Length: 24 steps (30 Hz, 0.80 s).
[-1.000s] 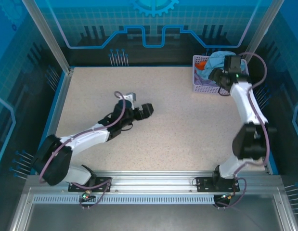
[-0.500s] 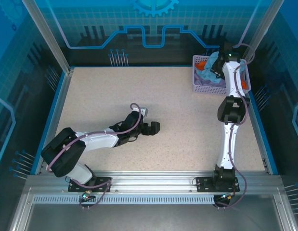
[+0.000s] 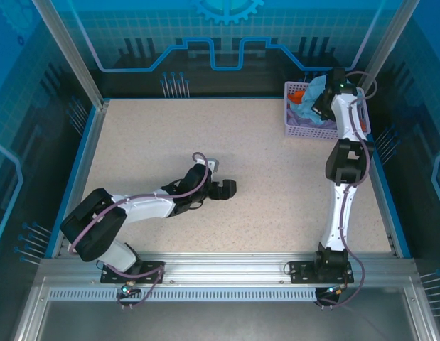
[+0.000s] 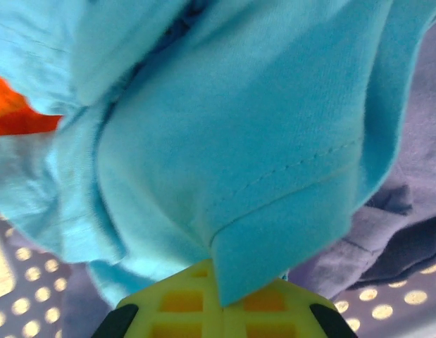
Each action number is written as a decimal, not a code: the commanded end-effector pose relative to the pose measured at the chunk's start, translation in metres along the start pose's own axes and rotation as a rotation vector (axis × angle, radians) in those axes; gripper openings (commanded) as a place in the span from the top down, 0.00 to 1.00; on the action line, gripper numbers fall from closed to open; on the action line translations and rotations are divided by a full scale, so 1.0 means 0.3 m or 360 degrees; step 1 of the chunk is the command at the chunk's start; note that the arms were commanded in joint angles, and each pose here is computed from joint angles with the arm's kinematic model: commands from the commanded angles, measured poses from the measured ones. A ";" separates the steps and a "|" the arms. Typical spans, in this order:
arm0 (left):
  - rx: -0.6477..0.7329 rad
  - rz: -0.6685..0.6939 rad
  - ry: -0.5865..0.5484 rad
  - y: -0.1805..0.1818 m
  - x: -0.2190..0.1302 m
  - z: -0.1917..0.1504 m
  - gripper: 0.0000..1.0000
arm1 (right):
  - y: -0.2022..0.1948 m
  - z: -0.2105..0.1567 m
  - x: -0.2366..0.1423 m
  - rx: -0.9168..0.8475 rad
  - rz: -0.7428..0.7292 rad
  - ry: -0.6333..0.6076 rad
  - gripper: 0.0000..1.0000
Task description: Fold and stack the t-shirts
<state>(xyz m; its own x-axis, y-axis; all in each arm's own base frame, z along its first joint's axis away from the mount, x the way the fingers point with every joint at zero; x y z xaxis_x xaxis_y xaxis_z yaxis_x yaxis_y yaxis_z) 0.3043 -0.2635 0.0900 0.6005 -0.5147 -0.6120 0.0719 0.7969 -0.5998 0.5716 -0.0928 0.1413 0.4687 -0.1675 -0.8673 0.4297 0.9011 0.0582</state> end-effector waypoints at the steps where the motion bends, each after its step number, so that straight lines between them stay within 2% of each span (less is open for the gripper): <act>1: 0.0029 -0.0056 -0.0003 -0.043 0.000 0.016 0.01 | 0.036 0.127 -0.256 0.0037 0.0137 -0.0275 1.00; 4: 0.0030 -0.0061 -0.0006 -0.045 -0.006 0.018 0.01 | 0.058 0.154 -0.401 0.0042 0.0188 -0.0416 1.00; 12: 0.0037 -0.0083 -0.0007 -0.057 -0.015 0.020 0.01 | 0.090 0.188 -0.907 0.0139 0.0450 -0.1011 1.00; 17: 0.0038 -0.0085 0.0000 -0.057 -0.013 0.018 0.01 | 0.163 0.211 -1.254 0.0016 0.0658 -0.1343 1.00; 20: 0.0047 -0.0082 -0.0002 -0.058 -0.013 0.019 0.01 | 0.202 0.192 -1.472 -0.0051 0.0782 -0.1521 1.00; 24: 0.0069 -0.0076 -0.0023 -0.060 -0.026 0.029 0.01 | 0.277 0.092 -1.726 -0.0201 0.1020 -0.1669 1.00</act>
<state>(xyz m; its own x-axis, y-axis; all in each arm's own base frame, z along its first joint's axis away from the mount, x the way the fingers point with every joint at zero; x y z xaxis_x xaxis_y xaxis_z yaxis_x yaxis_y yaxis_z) 0.3025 -0.2654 0.0902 0.5904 -0.5259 -0.6122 0.0865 0.7954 -0.5999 0.4373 0.0281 0.5410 0.9972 0.0200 -0.0724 0.0010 0.9602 0.2795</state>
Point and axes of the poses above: each hand's point on the last joint's axis, 136 mm out from that joint toward the fingers, its own x axis out along the fingers, its own y axis along the line the jaws close on, z = x × y, the point moved 1 cm from there along -x, back along the fingers, and after that the axes turned 14 degrees about -x, right-handed, at the moved point
